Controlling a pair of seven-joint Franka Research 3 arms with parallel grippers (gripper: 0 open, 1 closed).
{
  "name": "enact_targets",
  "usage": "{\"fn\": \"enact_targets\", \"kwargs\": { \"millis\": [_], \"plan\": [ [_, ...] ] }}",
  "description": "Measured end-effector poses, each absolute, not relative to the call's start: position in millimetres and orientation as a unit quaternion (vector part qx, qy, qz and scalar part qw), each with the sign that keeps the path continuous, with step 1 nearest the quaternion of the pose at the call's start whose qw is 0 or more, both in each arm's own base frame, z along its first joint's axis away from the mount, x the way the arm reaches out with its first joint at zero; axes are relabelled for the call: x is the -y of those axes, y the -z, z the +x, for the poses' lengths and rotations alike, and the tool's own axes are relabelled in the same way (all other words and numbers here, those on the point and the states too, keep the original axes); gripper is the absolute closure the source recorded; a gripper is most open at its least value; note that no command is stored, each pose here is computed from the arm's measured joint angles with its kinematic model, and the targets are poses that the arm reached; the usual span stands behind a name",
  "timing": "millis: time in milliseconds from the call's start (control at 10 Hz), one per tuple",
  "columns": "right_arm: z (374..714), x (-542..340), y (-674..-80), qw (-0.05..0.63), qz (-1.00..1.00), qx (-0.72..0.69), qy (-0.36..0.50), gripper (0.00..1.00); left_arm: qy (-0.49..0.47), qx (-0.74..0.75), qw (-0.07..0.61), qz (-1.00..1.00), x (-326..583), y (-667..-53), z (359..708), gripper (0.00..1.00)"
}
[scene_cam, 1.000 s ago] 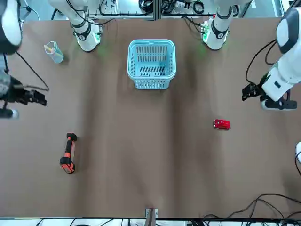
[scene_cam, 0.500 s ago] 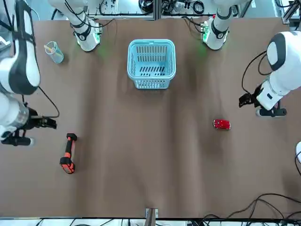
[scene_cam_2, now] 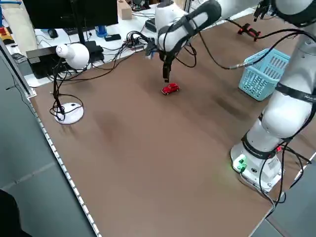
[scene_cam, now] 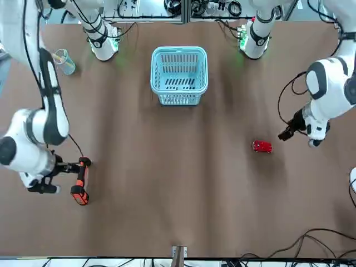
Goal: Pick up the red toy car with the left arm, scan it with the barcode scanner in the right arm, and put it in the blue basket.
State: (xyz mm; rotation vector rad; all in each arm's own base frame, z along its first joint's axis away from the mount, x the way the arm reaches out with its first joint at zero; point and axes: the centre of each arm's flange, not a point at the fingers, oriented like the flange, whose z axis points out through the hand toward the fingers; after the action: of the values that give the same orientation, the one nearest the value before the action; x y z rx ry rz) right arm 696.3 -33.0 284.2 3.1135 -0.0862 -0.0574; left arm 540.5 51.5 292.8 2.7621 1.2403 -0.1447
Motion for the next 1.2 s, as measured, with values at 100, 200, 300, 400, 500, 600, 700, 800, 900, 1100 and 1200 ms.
{"fn": "enact_targets", "kwargs": {
  "millis": [100,200,300,400,500,600,700,800,900,1100,1200],
  "plan": [
    [700,33,-268,0.014,1.0,0.025,0.011,0.0,0.056,-0.452,0.056,0.888,-48,-280,545,0.01],
    [702,32,-259,0.015,1.0,0.023,0.005,0.0,0.064,-0.484,0.055,0.871,-48,-271,550,0.0],
    [703,30,-252,0.015,1.0,0.021,0.0,0.0,0.073,-0.506,0.052,0.858,-48,-261,551,0.0],
    [705,28,-244,0.015,1.0,0.018,-0.007,0.01,0.082,-0.525,0.051,0.846,-49,-253,551,0.0],
    [707,24,-233,0.015,1.0,0.015,-0.012,0.02,0.088,-0.542,0.053,0.834,-47,-246,552,0.0],
    [707,20,-220,0.016,1.0,0.011,-0.015,0.04,0.092,-0.554,0.054,0.826,-44,-240,552,0.0],
    [707,17,-209,0.016,1.0,0.009,-0.014,0.09,0.096,-0.565,0.055,0.818,-43,-233,552,0.0],
    [706,15,-203,0.016,1.0,0.007,-0.012,0.15,0.09,-0.581,0.061,0.806,-41,-228,555,0.0],
    [706,15,-202,0.016,1.0,0.007,-0.011,0.3,0.081,-0.597,0.069,0.795,-39,-223,559,0.0],
    [706,14,-202,0.016,1.0,0.007,-0.011,0.42,0.072,-0.612,0.077,0.784,-31,-210,564,0.0],
    [706,14,-202,0.016,1.0,0.007,-0.011,0.42,0.071,-0.615,0.076,0.781,-26,-201,565,0.0]
  ]
}}
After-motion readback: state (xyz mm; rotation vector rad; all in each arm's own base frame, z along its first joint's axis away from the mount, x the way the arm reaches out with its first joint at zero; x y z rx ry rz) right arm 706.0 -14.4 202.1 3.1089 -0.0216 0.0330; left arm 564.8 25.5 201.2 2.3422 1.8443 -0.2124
